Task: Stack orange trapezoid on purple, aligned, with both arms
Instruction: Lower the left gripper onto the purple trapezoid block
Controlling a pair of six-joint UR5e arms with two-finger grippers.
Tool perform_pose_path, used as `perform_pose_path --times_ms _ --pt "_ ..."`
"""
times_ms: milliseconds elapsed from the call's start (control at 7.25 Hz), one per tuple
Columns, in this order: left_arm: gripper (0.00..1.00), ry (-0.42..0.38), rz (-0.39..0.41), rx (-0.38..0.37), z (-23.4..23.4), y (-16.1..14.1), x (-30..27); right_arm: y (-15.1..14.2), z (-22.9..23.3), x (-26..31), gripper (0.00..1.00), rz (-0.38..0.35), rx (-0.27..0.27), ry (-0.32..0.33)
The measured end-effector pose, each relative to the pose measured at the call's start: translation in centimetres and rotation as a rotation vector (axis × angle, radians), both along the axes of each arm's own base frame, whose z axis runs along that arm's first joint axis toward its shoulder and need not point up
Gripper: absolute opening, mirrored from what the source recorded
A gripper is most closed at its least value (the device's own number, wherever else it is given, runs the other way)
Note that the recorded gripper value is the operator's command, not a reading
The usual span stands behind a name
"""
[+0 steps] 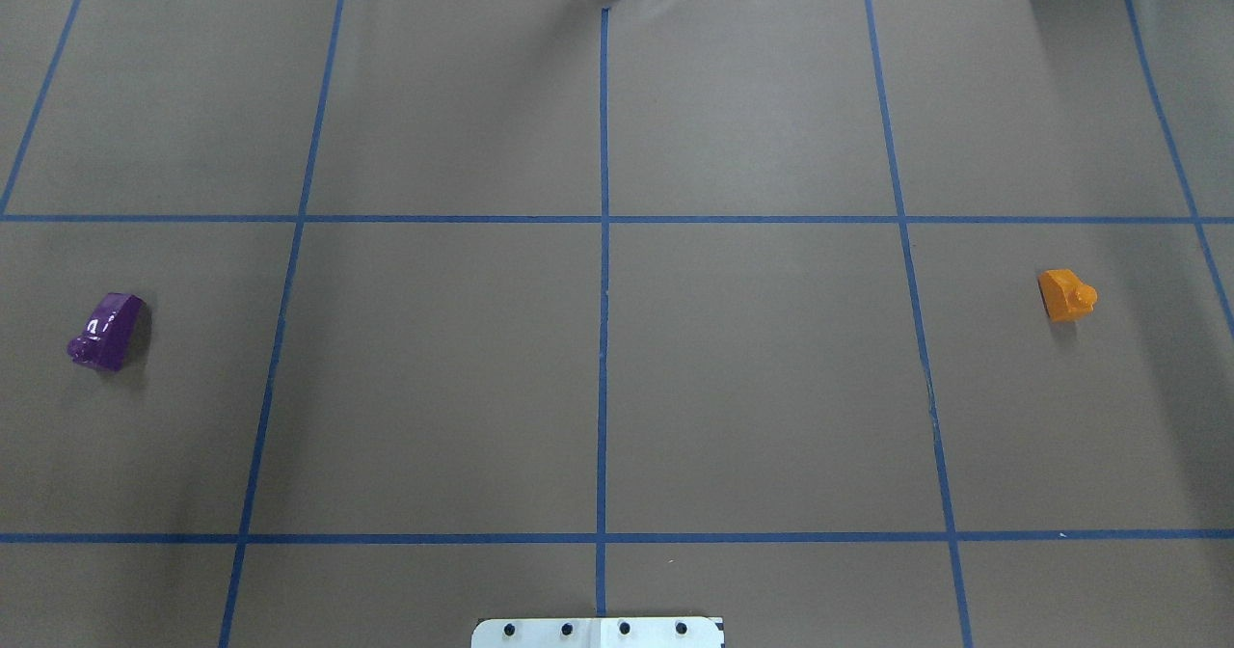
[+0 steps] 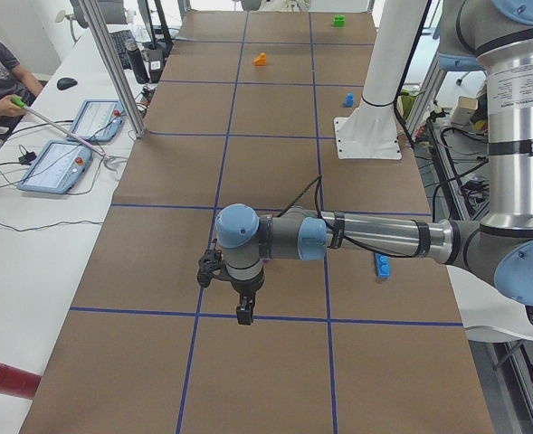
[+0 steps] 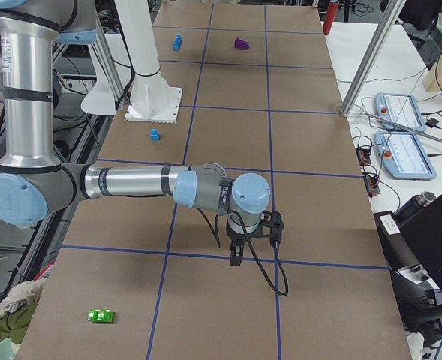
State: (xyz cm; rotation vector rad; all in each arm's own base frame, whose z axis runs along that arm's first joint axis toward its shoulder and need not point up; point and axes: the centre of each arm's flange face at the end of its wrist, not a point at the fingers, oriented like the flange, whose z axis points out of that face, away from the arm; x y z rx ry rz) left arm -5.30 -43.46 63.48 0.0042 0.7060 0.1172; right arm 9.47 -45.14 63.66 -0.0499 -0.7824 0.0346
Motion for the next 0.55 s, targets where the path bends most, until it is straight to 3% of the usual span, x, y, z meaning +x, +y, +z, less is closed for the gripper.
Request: perform_pose_path --times_ms 276,552 --pt "1.00 0.009 -0.005 0.034 -1.9 -0.6 0.0 -0.2 -0.1 0.0 1.00 0.003 0.021 0.000" --pt "1.00 0.033 -0.005 0.149 -6.1 -2.1 0.9 -0.5 -0.7 0.0 1.00 0.004 0.043 0.002"
